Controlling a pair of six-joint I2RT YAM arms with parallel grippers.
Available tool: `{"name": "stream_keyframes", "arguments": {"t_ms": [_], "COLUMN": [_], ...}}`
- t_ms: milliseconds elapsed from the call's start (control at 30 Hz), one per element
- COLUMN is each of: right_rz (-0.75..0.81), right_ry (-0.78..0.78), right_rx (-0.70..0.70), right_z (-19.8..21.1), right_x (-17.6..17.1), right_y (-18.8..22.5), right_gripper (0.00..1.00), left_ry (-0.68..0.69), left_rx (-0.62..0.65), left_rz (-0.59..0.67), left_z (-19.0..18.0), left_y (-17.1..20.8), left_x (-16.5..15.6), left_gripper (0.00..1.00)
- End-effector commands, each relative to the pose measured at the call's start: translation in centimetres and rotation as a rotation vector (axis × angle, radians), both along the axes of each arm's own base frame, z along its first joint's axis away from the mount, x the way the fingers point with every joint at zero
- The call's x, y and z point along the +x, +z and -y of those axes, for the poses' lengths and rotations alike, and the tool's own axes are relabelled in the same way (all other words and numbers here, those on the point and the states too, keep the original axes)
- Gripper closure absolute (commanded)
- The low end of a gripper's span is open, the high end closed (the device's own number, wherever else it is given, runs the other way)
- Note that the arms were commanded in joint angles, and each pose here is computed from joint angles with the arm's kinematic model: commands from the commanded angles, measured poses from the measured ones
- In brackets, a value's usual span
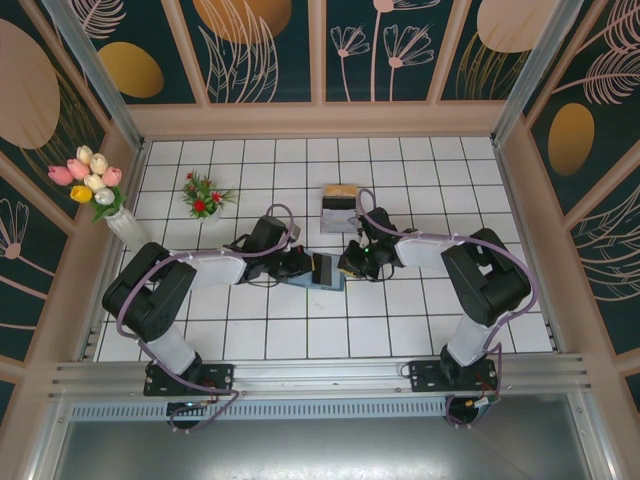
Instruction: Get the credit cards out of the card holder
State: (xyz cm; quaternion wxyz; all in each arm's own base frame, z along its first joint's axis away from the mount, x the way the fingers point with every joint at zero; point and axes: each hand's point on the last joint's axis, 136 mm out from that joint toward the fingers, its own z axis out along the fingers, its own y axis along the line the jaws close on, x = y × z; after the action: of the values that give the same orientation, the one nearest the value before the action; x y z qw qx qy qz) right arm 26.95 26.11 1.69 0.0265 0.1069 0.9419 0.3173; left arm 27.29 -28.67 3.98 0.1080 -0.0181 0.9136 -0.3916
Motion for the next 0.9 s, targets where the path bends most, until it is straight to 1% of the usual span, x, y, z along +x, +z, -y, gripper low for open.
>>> {"name": "stream_keyframes", "arguments": {"t_ms": [0,167,267,367,567,867], "right_rz": [-0.001,0.158,0.195,0.158,0.096,0.014], "right_ry": [0.007,0.033,0.071,0.102,0.139,0.135], "right_rx": [-0.070,-0.001,0.064,0.061,0.063,-0.013], "right_z": [1.0,-0.5,-1.9,-2.7,-4.1,-3.2], "right_x": [-0.2,2.5,2.1,1.0,-0.1,-0.8], "right_y": [-1.2,4.1,5.6,4.5,2.4,-0.7], "right_gripper": [0.84,0.84,0.84,0.84,0.84,0.86], "left_ry": [-0.004,0.011,0.010,0.009,0.010,0.016], "left_rx": [0.019,0.070,0.071,0.057,0.056,0.034], "left_rz": [-0.003,-0.010,-0.012,-0.010,-0.022,-0.029], "left_z": [-0.4,-1.2,-1.2,-1.0,-1.0,-0.9], "left_y": [-0.6,-1.3,-1.3,-1.2,-1.5,-1.5], "left_x": [-0.2,-0.2,-0.2,-0.2,-0.3,-0.4], "left_gripper": [0.96,0.96,0.96,0.96,0.94,0.89]}}
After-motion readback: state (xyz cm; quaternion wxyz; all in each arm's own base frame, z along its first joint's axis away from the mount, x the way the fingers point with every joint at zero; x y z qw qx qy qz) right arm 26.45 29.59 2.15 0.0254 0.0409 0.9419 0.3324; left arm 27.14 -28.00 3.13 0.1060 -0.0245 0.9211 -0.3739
